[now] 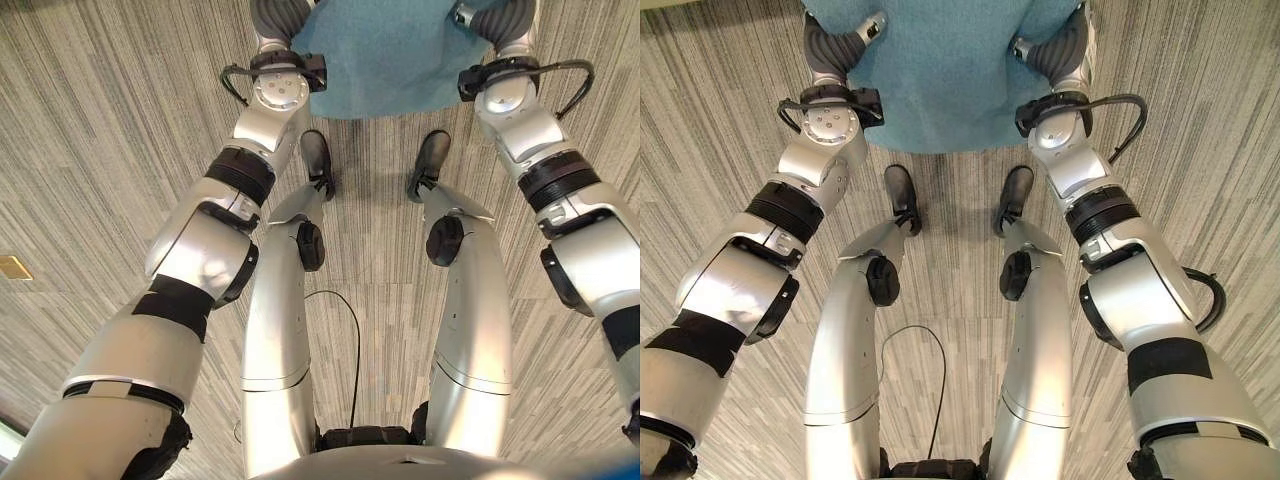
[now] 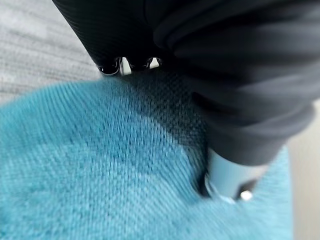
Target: Pick up all the scattered cushions and arrange them neatly on the sofa.
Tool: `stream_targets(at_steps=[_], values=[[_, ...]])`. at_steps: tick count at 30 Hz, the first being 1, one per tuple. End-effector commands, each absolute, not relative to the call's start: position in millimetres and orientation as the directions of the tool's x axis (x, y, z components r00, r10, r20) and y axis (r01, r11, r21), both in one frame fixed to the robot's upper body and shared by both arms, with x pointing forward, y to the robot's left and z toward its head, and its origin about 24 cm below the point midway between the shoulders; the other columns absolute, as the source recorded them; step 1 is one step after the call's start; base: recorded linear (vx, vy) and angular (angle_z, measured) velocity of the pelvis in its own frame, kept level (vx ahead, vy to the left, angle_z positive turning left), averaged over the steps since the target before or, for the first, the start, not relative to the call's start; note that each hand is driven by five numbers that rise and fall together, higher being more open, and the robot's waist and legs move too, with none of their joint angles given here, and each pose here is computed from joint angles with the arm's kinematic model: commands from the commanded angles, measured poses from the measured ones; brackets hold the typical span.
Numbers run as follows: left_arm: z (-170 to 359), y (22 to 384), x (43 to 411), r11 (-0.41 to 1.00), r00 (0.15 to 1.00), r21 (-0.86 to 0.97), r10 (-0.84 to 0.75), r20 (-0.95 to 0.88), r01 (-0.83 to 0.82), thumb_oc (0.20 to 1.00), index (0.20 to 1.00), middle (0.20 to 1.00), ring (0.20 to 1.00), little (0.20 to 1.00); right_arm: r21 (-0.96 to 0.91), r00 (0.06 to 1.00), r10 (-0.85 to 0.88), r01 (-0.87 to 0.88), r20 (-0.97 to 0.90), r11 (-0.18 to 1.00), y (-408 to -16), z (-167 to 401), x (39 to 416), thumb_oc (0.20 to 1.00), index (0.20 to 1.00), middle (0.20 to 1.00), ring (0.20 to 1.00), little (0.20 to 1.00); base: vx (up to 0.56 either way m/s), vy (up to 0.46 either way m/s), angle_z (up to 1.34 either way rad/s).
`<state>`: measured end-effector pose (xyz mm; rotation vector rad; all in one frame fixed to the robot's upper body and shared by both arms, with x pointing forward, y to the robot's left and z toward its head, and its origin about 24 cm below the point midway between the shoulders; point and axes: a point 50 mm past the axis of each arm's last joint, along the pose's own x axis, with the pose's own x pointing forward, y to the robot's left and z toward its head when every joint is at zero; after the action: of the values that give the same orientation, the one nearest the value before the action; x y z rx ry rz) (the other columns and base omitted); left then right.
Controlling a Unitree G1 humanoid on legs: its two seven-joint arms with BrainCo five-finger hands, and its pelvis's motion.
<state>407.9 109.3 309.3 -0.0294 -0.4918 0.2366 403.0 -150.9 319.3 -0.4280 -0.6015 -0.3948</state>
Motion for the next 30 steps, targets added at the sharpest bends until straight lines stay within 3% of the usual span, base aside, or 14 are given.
stream_targets(at_steps=[1,8,15,30], values=[[320.4,63.2,386.2,0.993,0.796,-0.114,0.08,0.6,-0.014,0.2,0.2,0.2,0.2,0.2,-0.205,0.58,-0.005,0.296,0.814,0.933,-78.5,361.2,368.6,0.2,0.2,0.2,0.2,0.2,0.0,-0.071,-0.05],[309.1,67.7,369.1,0.976,0.76,-0.211,0.097,0.643,0.054,0.2,0.2,0.2,0.2,0.2,-0.133,0.528,-0.047,0.297,0.848,0.946,-94.0,346.9,357.4,0.2,0.2,0.2,0.2,0.2,-0.03,-0.037,0.03],[280.1,78.2,344.8,0.971,0.728,-0.224,0.093,0.68,0.085,0.2,0.2,0.2,0.2,0.2,-0.137,0.608,-0.037,0.237,0.793,0.962,-111.4,285.4,351.2,0.2,0.2,0.2,0.2,0.2,-0.08,-0.036,0.1],[138.0,112.1,294.9,0.994,0.897,-0.103,0.002,0.443,0.049,0.2,0.2,0.2,0.2,0.2,-0.083,0.842,-0.034,0.094,0.538,0.992,-136.0,141.5,294.6,0.2,0.2,0.2,0.2,0.2,0.05,-0.012,0.14]])
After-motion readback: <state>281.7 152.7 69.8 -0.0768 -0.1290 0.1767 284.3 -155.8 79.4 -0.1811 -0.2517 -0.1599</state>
